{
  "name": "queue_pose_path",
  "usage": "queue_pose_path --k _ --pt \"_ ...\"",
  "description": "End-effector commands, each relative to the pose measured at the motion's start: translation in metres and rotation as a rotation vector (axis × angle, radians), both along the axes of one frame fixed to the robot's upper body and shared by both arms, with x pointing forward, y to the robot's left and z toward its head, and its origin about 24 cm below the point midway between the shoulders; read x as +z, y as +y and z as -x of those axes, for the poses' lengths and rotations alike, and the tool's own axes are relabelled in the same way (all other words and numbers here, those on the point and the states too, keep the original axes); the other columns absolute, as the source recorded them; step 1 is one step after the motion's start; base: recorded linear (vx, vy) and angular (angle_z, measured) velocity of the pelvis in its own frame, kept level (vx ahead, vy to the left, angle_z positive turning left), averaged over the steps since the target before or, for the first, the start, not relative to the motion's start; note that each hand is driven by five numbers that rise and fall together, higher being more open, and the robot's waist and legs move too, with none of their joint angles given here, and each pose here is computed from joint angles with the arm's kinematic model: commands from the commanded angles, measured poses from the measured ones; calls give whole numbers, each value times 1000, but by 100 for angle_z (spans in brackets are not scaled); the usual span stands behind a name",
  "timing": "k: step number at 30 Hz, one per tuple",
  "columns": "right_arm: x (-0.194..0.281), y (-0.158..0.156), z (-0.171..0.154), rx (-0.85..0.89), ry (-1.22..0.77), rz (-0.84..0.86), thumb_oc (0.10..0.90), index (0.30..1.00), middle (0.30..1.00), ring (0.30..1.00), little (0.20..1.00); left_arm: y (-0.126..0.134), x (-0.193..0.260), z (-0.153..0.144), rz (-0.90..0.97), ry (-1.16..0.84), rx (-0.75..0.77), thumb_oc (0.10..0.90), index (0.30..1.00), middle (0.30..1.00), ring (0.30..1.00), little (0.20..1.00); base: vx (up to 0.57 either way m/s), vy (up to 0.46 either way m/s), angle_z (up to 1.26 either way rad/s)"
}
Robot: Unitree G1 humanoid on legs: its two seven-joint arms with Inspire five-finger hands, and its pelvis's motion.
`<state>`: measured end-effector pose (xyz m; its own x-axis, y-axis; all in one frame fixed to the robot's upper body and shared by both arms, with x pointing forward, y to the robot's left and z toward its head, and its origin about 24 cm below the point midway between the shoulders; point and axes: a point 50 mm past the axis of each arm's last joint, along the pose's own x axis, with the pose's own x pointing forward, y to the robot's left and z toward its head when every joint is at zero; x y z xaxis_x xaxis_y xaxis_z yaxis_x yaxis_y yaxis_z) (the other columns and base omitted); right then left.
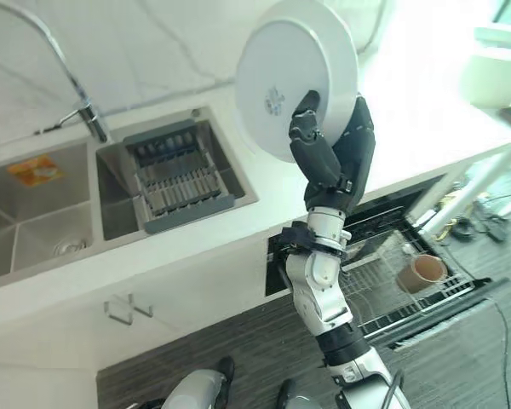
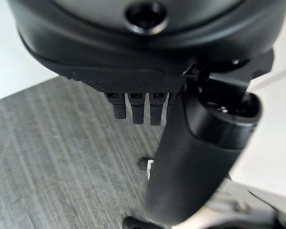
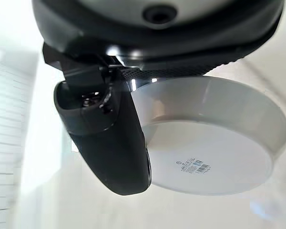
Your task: Place the dishes in the dishwasher.
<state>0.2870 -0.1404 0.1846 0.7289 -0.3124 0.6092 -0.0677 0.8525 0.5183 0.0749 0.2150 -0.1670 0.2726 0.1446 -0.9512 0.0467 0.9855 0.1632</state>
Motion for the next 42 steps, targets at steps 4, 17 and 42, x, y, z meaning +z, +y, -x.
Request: queue_pose_path --k 4,17,42 --pt "57 -27 34 -74 -391 -59 400 300 300 300 300 -3 -4 15 -36 95 -98 800 900 900 900 900 -51 -98 -19" --pt "-15 -71 37 -100 -80 84 400 300 300 300 300 -12 -4 4 -5 102 -81 800 900 900 900 900 -23 -44 -29" --pt "-59 -78 -4 -171 227 334 400 300 300 300 300 -4 3 -18 26 43 -51 800 900 900 900 900 19 38 4"
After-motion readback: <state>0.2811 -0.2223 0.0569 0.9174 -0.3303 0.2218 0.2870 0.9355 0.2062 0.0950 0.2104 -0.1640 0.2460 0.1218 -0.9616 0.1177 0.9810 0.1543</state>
